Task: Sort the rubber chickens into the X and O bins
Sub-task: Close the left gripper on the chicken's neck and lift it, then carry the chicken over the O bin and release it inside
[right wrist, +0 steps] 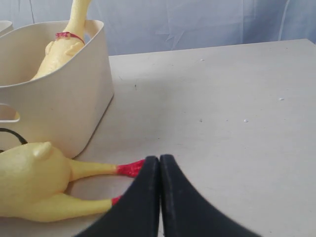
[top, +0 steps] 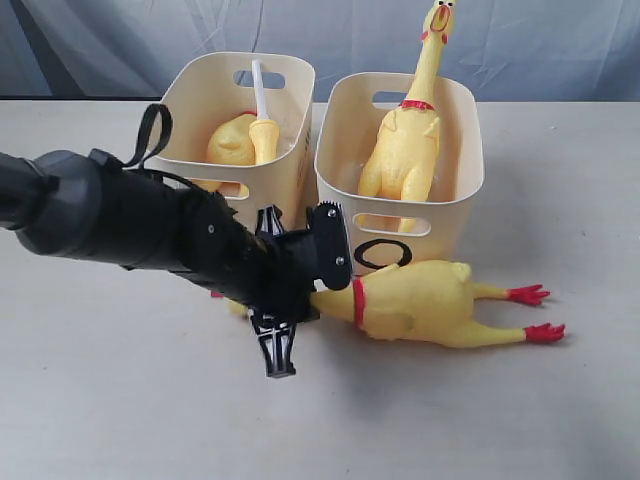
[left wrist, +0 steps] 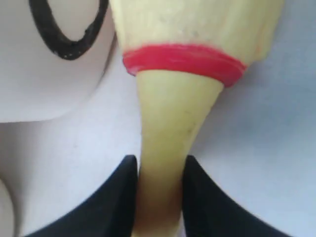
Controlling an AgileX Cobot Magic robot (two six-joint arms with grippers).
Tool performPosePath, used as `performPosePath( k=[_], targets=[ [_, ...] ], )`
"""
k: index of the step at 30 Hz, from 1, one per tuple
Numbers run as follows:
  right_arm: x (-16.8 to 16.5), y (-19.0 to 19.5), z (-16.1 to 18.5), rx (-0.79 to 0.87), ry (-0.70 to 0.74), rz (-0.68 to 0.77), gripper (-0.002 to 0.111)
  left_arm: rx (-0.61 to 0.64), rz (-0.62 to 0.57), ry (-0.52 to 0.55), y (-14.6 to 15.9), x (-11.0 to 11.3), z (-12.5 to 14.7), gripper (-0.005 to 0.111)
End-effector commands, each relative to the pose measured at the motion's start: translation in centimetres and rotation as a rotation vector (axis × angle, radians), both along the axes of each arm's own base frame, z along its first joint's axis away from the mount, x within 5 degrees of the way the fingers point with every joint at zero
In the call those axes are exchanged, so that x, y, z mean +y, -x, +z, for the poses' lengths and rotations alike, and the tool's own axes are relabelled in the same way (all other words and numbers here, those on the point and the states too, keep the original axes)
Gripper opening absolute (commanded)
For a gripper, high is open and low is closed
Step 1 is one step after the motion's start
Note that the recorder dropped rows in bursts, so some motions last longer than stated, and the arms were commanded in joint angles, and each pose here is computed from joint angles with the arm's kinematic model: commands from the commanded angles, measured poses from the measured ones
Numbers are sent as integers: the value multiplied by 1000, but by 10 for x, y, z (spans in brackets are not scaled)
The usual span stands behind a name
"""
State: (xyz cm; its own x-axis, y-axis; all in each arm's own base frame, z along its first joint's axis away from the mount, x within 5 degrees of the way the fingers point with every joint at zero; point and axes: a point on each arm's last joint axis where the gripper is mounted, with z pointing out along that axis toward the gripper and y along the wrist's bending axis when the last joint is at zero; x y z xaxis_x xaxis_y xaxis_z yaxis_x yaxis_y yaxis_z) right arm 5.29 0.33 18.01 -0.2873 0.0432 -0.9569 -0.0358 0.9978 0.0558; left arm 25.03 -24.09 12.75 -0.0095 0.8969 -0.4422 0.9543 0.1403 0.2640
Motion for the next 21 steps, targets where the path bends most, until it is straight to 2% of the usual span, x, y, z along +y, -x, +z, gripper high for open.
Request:
performPosePath(
  k=[1, 6, 8, 10, 12, 15, 17, 18, 19, 21],
  targets=[
    [0, 0, 0, -11, -1, 3, 0, 244, 4, 28, 26, 3, 26, 0],
    [0, 0, 0, -11, -1, 3, 0, 477, -132, 20, 64, 15, 68, 0],
    [0, 0, 0, -14, -1, 3, 0, 543, -136, 102, 76, 15, 87, 0],
    [0, 0, 0, -14, 1, 3, 0, 535, -128, 252, 82, 11, 112, 0],
    [0, 0, 0, -14, 1, 3, 0, 442, -156, 413, 84, 8, 137, 0],
    [0, 0, 0, -14, 1, 3, 0, 209, -47, 668, 70, 6, 171, 0],
    [0, 0, 0, -14, 1, 3, 0, 23, 134, 795, 50, 9, 186, 0],
    [0, 0, 0, -14, 1, 3, 0, -18, 260, 850, 40, 13, 191, 0],
    [0, 0, 0, -14, 1, 3, 0, -106, 267, 803, 32, 15, 190, 0],
    [0, 0, 0, -14, 1, 3, 0, -117, 301, 781, 22, 14, 185, 0]
  ],
)
